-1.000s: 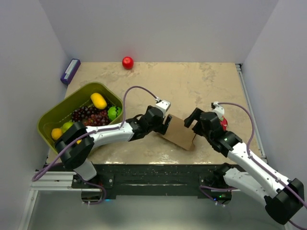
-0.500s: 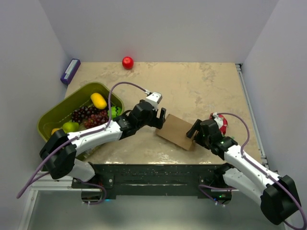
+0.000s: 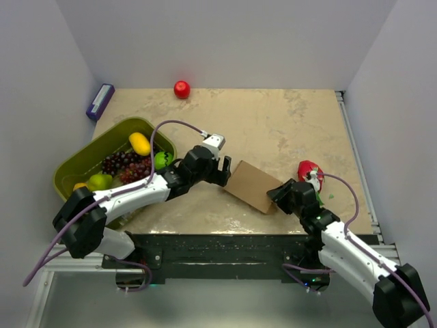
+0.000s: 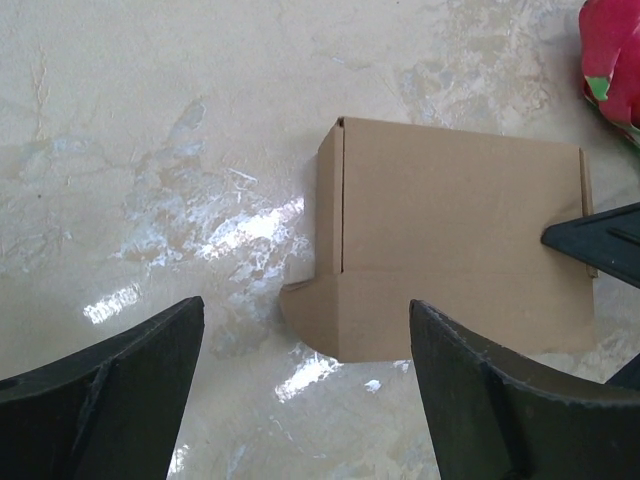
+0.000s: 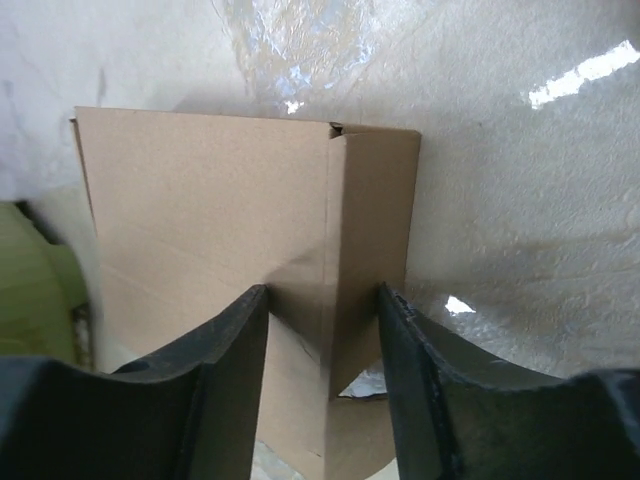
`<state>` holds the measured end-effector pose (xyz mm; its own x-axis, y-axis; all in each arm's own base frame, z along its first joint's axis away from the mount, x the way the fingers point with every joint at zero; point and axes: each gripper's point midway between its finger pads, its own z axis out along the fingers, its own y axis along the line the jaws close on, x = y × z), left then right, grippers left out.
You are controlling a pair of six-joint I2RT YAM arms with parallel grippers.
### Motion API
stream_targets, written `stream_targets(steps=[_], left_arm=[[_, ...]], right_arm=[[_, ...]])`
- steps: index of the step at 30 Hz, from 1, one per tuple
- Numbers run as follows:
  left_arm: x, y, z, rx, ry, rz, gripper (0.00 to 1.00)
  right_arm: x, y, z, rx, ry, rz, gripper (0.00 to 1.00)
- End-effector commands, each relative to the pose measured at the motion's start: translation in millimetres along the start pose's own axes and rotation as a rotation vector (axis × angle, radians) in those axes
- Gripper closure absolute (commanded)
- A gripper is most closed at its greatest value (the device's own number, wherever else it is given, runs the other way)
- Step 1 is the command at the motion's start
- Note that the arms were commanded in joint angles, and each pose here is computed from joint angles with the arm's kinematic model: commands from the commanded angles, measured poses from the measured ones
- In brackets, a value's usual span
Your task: Fold the paper box
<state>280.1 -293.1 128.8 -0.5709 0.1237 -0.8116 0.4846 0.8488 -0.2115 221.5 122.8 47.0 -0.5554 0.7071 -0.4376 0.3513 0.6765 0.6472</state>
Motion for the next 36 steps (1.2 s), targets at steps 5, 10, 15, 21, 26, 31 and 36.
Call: stream_targets(steps=[5, 10, 15, 21, 26, 31, 36], left_arm=[[-14.3, -0.8, -4.3, 0.034, -0.037, -0.040, 0.12], [-25.9, -3.3, -1.4, 0.056, -0.069, -0.039, 0.11], [-21.2, -6.7, 13.4, 0.088, -0.027, -0.043, 0.11], [-23.3, -8.6, 29.1, 0.127, -0.016, -0.086, 0.10], [-26.0, -6.0, 34.3, 0.175, -0.019, -0.136, 0.09], [-18.5, -15.6, 45.1, 0.265, 0.023, -0.166, 0.09], [-8.5, -17.7, 58.4, 0.297, 0.076, -0.186, 0.09]], right_arm=[[8.4, -4.7, -4.2, -0.052, 0.007, 0.083, 0.72], [16.0, -15.9, -5.3, -0.042, 0.022, 0.096, 0.82], [12.5, -19.1, -8.1, -0.024, 0.005, 0.101, 1.00], [16.6, -24.3, -8.7, -0.027, 0.010, 0.117, 1.00], [15.9, -24.1, -10.9, -0.042, 0.002, 0.124, 1.00], [16.4, -25.9, -10.9, -0.037, 0.003, 0.118, 1.00], [16.5, -23.1, -10.7, -0.052, 0.005, 0.118, 1.00]])
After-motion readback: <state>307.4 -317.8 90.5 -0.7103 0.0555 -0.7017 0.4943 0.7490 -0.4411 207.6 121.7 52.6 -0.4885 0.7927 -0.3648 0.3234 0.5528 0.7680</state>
